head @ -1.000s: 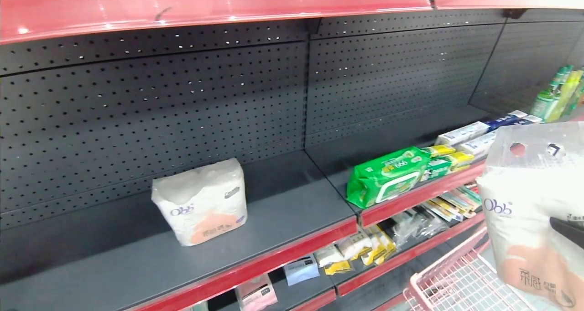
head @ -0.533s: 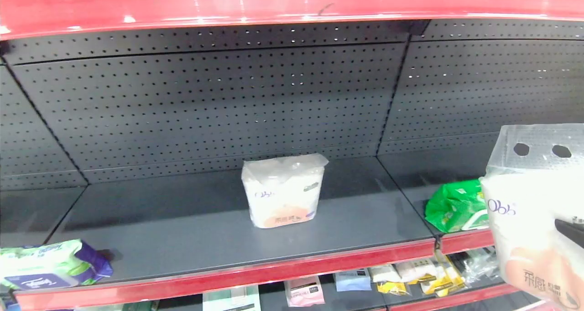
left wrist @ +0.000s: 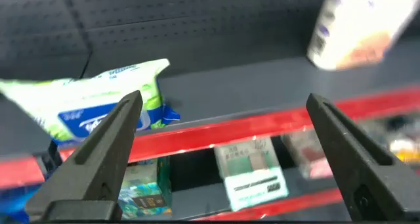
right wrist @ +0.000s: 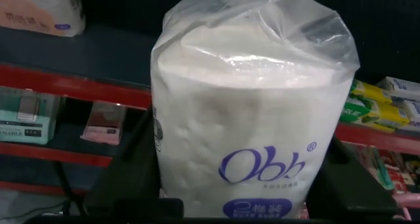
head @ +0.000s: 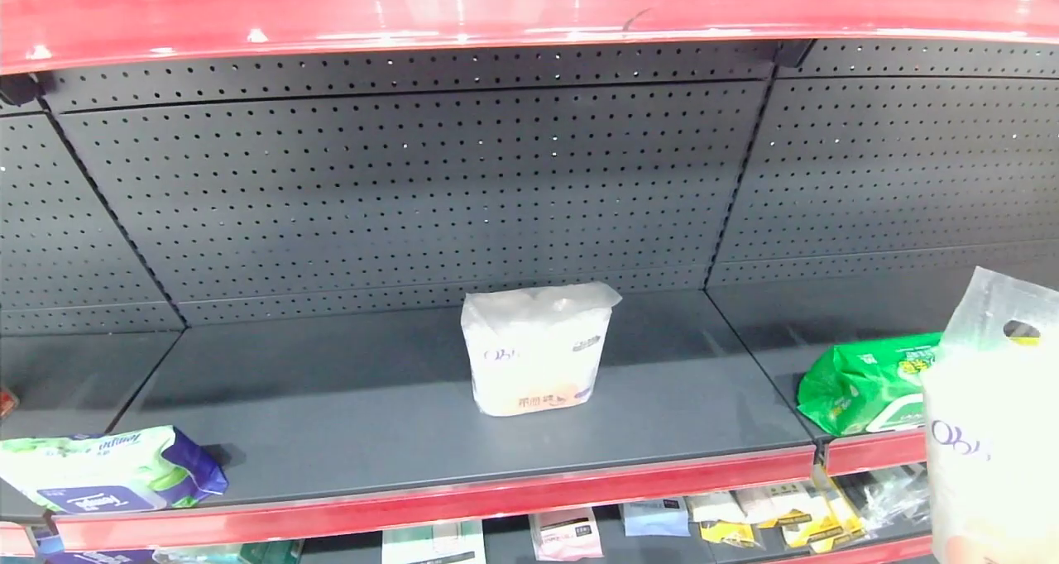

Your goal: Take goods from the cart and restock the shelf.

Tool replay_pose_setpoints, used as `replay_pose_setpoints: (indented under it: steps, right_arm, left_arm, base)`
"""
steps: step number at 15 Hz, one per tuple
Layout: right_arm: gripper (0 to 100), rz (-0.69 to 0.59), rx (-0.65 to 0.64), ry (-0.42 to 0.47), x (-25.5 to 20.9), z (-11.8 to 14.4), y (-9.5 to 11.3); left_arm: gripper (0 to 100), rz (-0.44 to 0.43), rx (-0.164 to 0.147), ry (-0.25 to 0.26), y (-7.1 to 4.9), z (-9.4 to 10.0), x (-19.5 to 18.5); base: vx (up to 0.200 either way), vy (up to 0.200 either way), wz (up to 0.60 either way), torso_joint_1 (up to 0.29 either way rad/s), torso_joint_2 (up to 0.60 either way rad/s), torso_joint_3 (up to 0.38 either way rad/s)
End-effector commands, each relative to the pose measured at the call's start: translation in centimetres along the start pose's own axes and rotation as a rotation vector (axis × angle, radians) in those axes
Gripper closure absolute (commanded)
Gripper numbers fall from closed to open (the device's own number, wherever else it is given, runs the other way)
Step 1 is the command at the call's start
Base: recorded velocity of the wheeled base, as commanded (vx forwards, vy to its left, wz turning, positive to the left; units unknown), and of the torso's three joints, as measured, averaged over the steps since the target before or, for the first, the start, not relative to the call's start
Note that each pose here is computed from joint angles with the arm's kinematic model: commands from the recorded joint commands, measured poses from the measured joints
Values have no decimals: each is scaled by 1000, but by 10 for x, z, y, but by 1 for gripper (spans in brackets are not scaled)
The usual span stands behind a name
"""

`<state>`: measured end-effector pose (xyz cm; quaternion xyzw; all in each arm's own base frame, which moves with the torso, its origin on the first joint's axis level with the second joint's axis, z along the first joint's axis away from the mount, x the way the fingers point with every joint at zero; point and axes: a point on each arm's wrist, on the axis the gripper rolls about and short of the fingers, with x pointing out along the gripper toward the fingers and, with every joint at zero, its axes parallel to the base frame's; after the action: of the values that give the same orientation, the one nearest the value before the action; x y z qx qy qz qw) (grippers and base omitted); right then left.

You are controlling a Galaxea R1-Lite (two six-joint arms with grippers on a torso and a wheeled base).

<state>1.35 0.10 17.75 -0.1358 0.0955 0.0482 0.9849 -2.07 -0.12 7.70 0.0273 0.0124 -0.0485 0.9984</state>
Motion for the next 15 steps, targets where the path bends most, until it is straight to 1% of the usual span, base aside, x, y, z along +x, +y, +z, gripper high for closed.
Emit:
replay_pose_setpoints:
  steps: [1,2,3,4,5,6,7,8,9,10,11,12,13,14,15]
  right_arm:
    - [100,-13,-1,-60,-12,-7,2]
    - [100,-17,1,-67,-13,-6,2]
    - [100,-21,4,-79,-14,-5,1]
    - [100,-26,13,-85,-15,-3,1]
    - [100,-32,21,-90,-16,-1,0]
    - [100,-32,25,-88,-16,-1,0]
    - [100,-42,30,-100,-17,4,-1]
    - [100,-16,48,-104,-16,6,-1]
    - [100,3,72,-102,-16,5,-1]
    - [100,1,72,-104,-16,5,-1]
    - [100,-1,74,-107,-16,6,-1]
    - [100,-3,74,-107,-17,6,-1]
    - [100,-4,72,-106,-16,7,-2]
    - [100,-5,73,-103,-16,8,-2]
    - [100,-3,71,-100,-15,8,-2]
  left_arm:
    - [0,-52,21,43,0,2,4]
    - [0,-68,20,26,1,8,3]
    - [0,-70,17,26,4,64,12]
    - [0,-42,-76,81,10,128,49]
    - [0,-12,-168,135,13,149,78]
    - [0,-9,-170,157,14,150,87]
    - [0,-77,-97,230,13,139,132]
    - [0,-154,-72,246,10,122,150]
    - [0,-226,-53,243,8,111,170]
    - [0,-269,-15,248,8,104,187]
    - [0,-308,12,285,7,97,200]
    - [0,-435,12,310,4,90,211]
    - [0,-563,35,319,2,83,220]
    - [0,-646,91,337,0,71,232]
    - [0,-730,132,337,-1,61,243]
  base:
    - [0,0,0,0,0,0]
    - [0,0,0,0,0,0]
    - [0,0,0,0,0,0]
    - [0,0,0,0,0,0]
    - [0,0,0,0,0,0]
    - [0,0,0,0,0,0]
    - [0,0,0,0,0,0]
    - [0,0,0,0,0,0]
    - [0,0,0,0,0,0]
    - [0,0,0,0,0,0]
    - [0,0,0,0,0,0]
    - [0,0,0,0,0,0]
    - [0,0,0,0,0,0]
    - [0,0,0,0,0,0]
    - [0,0,0,0,0,0]
